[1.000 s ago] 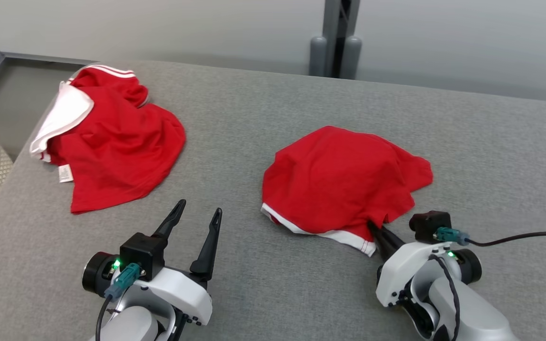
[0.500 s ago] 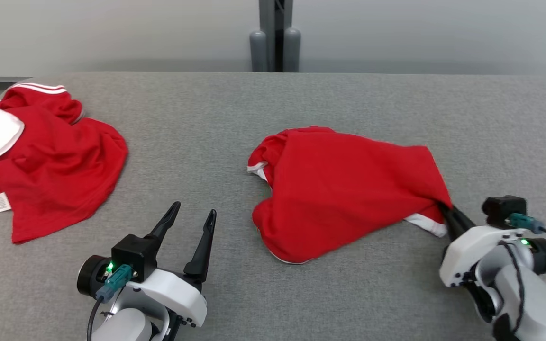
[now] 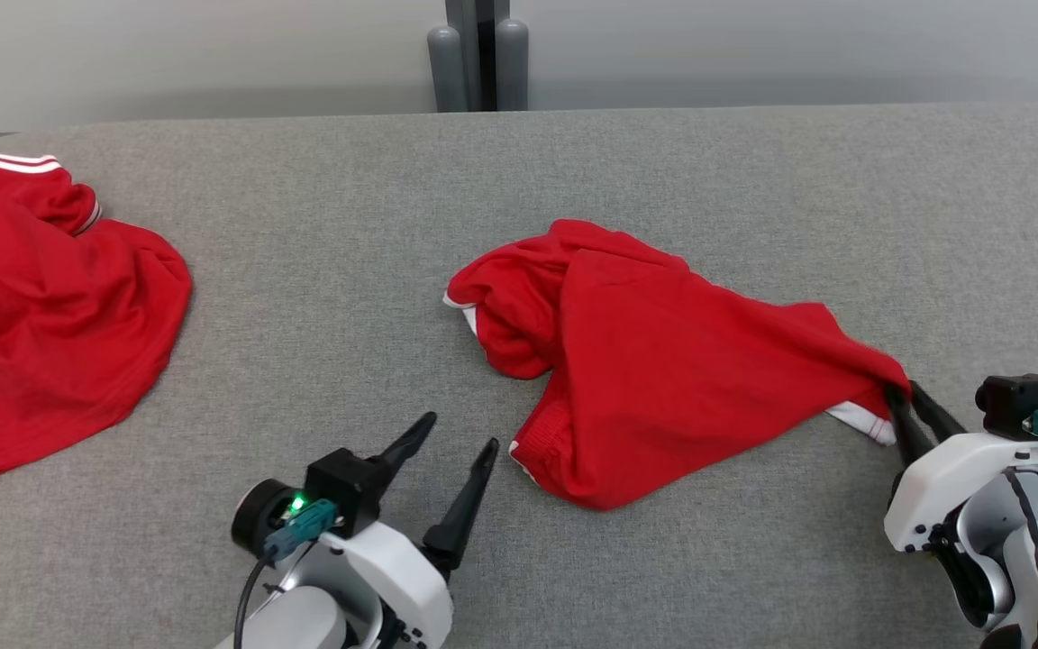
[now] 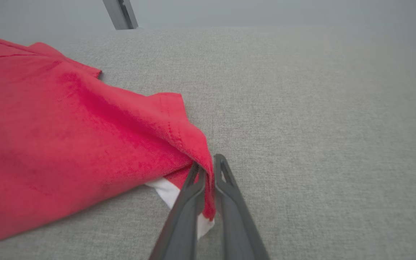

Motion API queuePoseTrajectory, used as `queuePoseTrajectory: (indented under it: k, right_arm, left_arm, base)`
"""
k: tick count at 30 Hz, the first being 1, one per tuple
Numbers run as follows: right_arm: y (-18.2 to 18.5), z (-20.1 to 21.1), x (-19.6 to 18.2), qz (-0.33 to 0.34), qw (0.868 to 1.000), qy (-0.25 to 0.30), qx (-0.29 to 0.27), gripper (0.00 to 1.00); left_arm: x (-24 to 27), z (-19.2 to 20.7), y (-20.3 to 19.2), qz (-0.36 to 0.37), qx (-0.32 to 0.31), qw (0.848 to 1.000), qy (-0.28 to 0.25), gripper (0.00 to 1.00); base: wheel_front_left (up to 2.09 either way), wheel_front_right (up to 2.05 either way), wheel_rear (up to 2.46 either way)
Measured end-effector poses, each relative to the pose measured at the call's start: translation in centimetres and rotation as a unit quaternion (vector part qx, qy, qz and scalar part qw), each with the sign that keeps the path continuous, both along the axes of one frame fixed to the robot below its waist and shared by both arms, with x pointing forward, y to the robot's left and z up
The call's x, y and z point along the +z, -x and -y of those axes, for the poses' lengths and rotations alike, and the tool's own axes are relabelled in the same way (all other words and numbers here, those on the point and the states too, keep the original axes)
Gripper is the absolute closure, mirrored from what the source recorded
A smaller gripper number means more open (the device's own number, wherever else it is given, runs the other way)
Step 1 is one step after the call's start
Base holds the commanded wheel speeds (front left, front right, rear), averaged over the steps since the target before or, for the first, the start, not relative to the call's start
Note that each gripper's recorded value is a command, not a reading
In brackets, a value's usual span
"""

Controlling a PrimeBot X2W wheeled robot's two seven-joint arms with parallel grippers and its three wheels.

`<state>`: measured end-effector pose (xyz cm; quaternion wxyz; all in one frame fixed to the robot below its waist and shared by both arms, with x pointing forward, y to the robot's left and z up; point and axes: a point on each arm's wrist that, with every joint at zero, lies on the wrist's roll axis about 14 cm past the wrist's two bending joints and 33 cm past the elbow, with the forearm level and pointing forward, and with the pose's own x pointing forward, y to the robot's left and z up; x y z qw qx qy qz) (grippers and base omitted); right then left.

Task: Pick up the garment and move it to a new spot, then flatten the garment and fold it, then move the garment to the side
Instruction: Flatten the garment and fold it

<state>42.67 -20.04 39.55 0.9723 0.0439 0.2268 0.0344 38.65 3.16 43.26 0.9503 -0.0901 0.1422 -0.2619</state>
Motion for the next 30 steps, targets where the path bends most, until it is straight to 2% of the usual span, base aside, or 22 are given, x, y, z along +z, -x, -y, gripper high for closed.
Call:
queuePoseTrajectory:
  k: [9, 16, 17, 18, 19, 23, 30]
  right_arm:
    - [1.0, 2.0, 1.2, 0.012, 0.999, 0.003, -0.035, 0.0]
    - [2.0, 3.5, 2.6, 0.031, 0.997, 0.004, -0.065, 0.0]
    - [2.1, 3.7, 2.9, 0.036, 0.997, 0.003, -0.071, 0.0]
    - [2.2, 3.8, 3.0, 0.039, 0.997, 0.003, -0.073, 0.0]
    - [2.3, 4.0, 3.1, 0.04, 0.996, 0.002, -0.077, 0.0]
    - [2.7, 4.7, 3.5, 0.05, 0.995, 0.004, -0.091, 0.0]
    - [2.8, 3.8, 3.6, 0.055, 0.995, -0.005, -0.086, 0.0]
  left_arm:
    - [0.6, 3.7, 0.7, -0.006, -0.084, 0.996, 0.017, 0.0]
    - [-1.0, 5.0, 1.0, -0.042, -0.142, 0.989, -0.027, 0.01]
    - [-1.5, 5.2, 1.1, -0.051, -0.156, 0.986, -0.04, 0.25]
    - [-1.6, 5.3, 1.0, -0.054, -0.161, 0.985, -0.042, 0.74]
    - [-1.5, 5.5, 1.0, -0.056, -0.166, 0.984, -0.04, 0.98]
    - [-0.7, 6.1, 0.8, -0.048, -0.166, 0.985, -0.02, 1.0]
    - [1.9, 2.8, -2.1, -0.014, -0.058, 0.998, 0.021, 1.0]
  base:
    - [0.0, 0.0, 0.0]
    - [0.0, 0.0, 0.0]
    - [0.0, 0.0, 0.0]
    - [0.0, 0.0, 0.0]
    - [0.0, 0.0, 0.0]
    - [0.0, 0.0, 0.0]
    - [0.0, 0.0, 0.0]
